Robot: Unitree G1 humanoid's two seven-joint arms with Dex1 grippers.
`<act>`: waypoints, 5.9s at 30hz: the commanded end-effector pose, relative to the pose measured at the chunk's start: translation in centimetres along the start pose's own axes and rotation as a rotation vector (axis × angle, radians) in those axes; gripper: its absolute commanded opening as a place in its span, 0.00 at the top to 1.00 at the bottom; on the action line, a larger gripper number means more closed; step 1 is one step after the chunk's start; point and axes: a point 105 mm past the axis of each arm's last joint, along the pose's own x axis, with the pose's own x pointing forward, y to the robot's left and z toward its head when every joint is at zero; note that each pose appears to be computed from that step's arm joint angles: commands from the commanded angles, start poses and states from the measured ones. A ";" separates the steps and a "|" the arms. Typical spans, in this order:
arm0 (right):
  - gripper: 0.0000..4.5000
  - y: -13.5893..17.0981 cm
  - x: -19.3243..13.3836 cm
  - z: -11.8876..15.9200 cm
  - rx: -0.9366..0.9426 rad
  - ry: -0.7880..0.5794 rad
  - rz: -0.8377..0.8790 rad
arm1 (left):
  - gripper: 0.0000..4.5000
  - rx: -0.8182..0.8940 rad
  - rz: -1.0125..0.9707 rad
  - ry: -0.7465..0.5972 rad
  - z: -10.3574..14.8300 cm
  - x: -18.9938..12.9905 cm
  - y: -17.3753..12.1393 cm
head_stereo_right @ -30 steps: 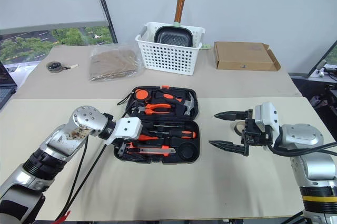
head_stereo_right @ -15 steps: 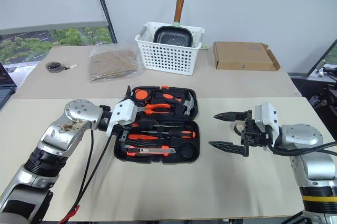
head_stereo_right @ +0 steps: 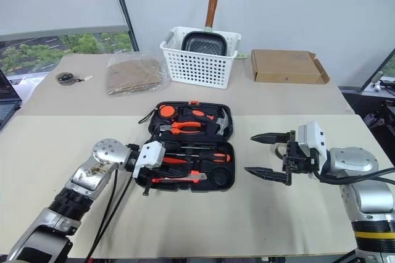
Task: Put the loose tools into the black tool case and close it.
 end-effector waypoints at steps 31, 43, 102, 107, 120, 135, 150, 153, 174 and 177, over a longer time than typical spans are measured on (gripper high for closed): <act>0.00 -3.4 -3.9 -3.8 -0.048 0.399 -0.252 | 0.31 -0.098 0.120 -0.248 7.1 -4.1 1.4; 0.11 -5.9 -6.1 -7.1 0.040 0.682 -0.296 | 0.00 -0.076 0.117 -0.202 9.9 -5.7 -1.0; 0.72 4.6 7.7 -2.2 -0.143 0.597 0.438 | 0.00 -0.177 0.247 -0.065 8.0 -7.7 -3.0; 0.34 4.3 7.1 -1.8 -0.140 0.605 0.431 | 0.00 -0.181 0.253 -0.062 7.8 -7.8 -3.0; 0.01 -1.5 8.4 1.0 -0.045 0.369 0.117 | 0.00 -0.257 0.399 -0.108 5.8 -9.1 -1.6; 0.01 -12.6 8.3 -4.3 0.654 0.225 -0.488 | 0.00 -0.586 0.707 -0.250 -0.5 -14.1 6.3; 0.54 -12.7 10.0 -4.2 0.895 0.149 -0.447 | 0.00 -0.809 0.671 -0.296 -2.6 -14.1 8.9; 0.78 -12.7 9.9 -4.2 0.905 0.140 -0.449 | 0.00 -0.826 0.659 -0.294 -3.0 -13.9 8.7; 1.00 -12.6 10.4 -4.1 0.883 0.106 -0.450 | 0.47 -1.101 0.710 -0.353 -5.2 -13.3 9.4; 1.00 -12.7 10.4 -4.1 0.880 0.103 -0.455 | 0.71 -1.103 0.699 -0.350 -5.2 -12.9 9.5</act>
